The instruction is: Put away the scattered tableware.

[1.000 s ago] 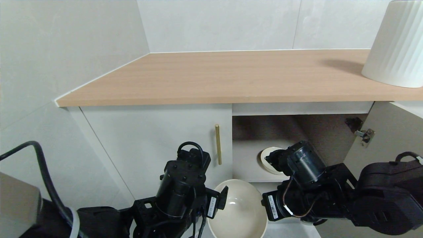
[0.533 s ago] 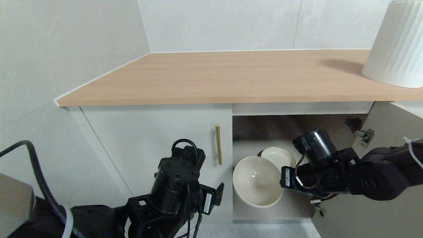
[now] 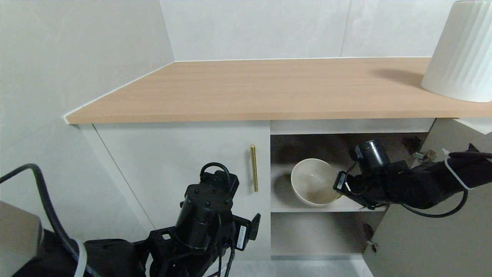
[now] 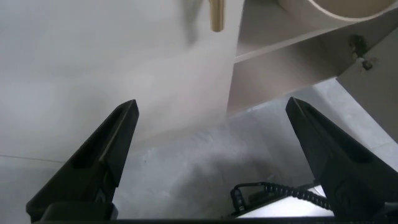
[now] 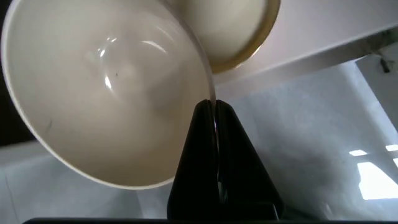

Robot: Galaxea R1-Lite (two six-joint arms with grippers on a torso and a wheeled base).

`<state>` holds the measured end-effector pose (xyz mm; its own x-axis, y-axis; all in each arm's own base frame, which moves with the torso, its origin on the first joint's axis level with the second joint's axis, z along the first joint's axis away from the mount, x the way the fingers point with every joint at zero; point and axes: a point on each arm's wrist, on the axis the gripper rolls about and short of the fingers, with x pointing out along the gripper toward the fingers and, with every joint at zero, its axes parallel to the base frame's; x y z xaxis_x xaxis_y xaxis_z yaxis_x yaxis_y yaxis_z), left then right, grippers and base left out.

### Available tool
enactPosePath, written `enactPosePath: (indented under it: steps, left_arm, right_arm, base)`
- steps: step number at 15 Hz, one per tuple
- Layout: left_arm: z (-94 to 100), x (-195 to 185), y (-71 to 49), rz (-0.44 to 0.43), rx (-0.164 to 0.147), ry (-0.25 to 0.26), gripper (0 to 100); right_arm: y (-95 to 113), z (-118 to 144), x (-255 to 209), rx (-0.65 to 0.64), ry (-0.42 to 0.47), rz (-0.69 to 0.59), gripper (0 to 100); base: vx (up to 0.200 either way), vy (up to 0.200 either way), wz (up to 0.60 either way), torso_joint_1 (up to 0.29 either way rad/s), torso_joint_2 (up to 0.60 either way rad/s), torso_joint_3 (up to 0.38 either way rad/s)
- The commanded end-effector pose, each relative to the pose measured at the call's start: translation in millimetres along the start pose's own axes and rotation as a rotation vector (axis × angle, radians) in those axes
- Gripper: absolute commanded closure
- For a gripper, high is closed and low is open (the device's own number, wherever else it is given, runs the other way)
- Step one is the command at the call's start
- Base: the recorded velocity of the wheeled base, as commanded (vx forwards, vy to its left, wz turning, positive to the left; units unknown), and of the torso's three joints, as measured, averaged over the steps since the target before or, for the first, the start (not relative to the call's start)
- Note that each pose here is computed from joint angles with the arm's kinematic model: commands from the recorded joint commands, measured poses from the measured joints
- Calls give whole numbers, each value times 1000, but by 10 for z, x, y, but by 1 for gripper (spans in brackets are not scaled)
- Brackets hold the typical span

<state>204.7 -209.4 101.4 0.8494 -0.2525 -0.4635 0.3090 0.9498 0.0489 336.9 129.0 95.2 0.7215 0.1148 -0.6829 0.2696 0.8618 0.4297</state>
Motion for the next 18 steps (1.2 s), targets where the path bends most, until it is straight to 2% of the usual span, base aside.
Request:
enactPosePath:
  steps: [1,5,9,18]
  left_arm:
    - [-6,6,-5,-1,1,2,0]
    - [-6,6,-5,-1,0,2,0]
    - [-6,6,-5,-1,1,2,0]
    - [-2,3,-4,-1,1,1,0]
  right_arm:
    - [-84,106,139,40,-20,-34,100]
    - [-160,207,323,74,-69,-97,100]
    - [-206,227,453,82,-67,-116,100]
    - [-196,236,478,84,-84,-100,100]
  base:
    - [0,0,0,0,0,0]
    - [0,0,0,0,0,0]
    - [0,0,0,0,0,0]
    - [0,0,0,0,0,0]
